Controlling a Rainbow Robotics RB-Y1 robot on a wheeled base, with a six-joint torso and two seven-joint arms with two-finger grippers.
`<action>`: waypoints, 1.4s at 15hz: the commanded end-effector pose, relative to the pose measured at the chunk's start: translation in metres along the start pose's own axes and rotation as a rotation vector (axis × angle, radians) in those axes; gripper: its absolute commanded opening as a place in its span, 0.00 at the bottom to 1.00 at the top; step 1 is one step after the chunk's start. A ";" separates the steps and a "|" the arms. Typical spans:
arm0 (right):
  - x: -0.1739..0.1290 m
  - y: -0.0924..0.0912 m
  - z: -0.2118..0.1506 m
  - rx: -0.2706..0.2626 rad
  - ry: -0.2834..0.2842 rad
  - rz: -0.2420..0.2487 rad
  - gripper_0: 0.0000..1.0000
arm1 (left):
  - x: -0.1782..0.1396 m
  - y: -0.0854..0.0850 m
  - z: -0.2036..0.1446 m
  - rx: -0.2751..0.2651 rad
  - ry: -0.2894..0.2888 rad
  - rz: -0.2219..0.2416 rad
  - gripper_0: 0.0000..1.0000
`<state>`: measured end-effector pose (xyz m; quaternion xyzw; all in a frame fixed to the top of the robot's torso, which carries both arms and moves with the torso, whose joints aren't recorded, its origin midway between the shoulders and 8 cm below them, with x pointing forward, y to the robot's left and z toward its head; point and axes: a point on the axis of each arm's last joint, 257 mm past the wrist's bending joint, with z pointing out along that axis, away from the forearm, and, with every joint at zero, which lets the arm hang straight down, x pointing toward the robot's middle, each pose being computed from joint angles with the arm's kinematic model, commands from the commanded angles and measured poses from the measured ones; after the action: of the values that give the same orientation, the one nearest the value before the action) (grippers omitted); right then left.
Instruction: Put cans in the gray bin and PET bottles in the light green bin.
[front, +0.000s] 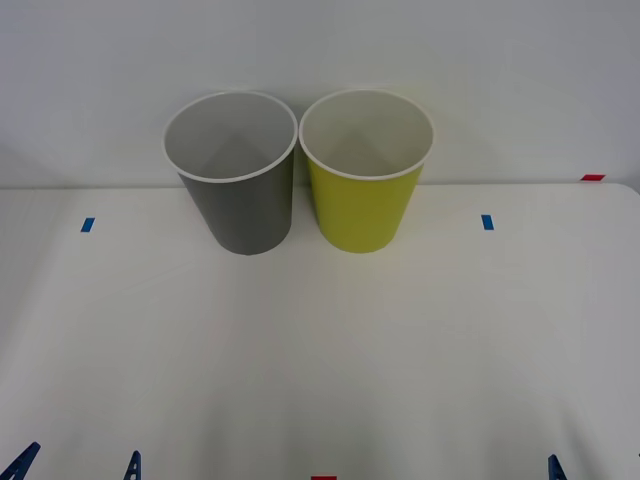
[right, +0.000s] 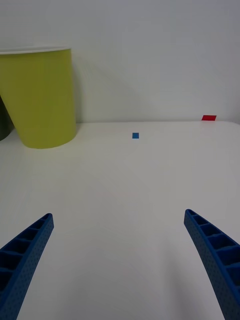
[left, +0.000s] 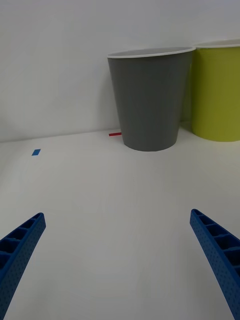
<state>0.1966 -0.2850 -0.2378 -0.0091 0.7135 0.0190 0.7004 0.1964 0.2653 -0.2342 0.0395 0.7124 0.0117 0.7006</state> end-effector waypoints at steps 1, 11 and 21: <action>0.004 0.002 0.007 -0.013 -0.008 0.010 0.90 | 0.000 0.000 0.000 0.000 0.000 0.000 1.00; 0.005 0.002 0.008 -0.013 -0.008 0.010 0.90 | 0.000 0.000 0.000 0.000 0.000 0.000 1.00; 0.005 0.002 0.008 -0.013 -0.008 0.010 0.90 | 0.000 0.000 0.000 0.000 0.000 0.000 1.00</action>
<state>0.2041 -0.2826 -0.2428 -0.0103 0.7104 0.0271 0.7032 0.1964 0.2653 -0.2342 0.0395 0.7124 0.0117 0.7006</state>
